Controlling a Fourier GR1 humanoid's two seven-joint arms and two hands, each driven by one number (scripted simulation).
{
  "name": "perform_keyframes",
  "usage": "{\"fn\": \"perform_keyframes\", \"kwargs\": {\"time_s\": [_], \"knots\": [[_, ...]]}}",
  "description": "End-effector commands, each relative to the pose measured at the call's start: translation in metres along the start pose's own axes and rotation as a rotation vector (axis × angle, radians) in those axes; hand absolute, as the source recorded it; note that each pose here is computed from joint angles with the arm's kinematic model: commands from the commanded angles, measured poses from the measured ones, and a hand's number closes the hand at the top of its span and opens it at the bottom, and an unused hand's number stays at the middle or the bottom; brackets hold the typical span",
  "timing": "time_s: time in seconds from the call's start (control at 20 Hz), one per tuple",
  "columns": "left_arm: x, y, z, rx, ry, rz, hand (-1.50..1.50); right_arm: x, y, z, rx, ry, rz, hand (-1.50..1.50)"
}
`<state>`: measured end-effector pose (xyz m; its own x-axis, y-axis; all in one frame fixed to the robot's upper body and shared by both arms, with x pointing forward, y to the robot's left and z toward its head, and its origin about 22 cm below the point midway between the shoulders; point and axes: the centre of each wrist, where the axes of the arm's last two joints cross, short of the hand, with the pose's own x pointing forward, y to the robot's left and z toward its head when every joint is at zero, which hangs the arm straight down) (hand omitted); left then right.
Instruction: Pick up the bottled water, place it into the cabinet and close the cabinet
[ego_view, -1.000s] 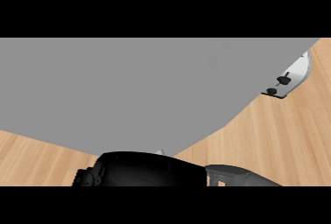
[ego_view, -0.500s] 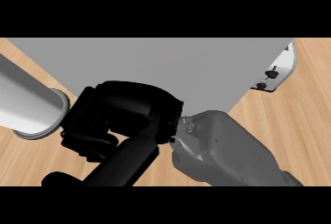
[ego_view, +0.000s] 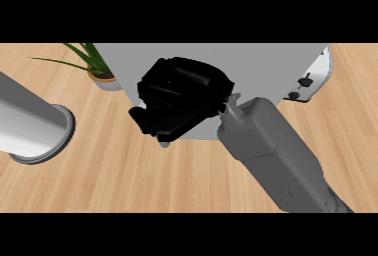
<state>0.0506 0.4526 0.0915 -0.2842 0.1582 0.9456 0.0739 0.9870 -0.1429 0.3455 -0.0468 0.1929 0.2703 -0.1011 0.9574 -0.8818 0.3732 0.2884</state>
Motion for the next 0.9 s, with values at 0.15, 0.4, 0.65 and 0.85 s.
{"fn": "perform_keyframes", "kwargs": {"time_s": [0.15,0.4,0.65,0.85], "knots": [[0.009,-0.006,-0.014,-0.032,-0.042,0.011,-1.50,0.011,-0.044,0.008,-0.111,-0.095,0.065,1.50],[0.000,-0.007,0.000,-0.016,-0.006,0.023,-1.50,0.016,-0.054,0.016,-0.136,-0.127,0.150,1.50],[-0.009,-0.004,0.001,-0.031,-0.017,0.027,-1.50,0.034,-0.050,0.011,-0.178,-0.223,0.201,-1.50],[-0.004,-0.010,-0.010,-0.048,-0.007,0.039,-1.50,0.049,-0.047,0.005,-0.244,-0.279,0.253,-1.50]]}}
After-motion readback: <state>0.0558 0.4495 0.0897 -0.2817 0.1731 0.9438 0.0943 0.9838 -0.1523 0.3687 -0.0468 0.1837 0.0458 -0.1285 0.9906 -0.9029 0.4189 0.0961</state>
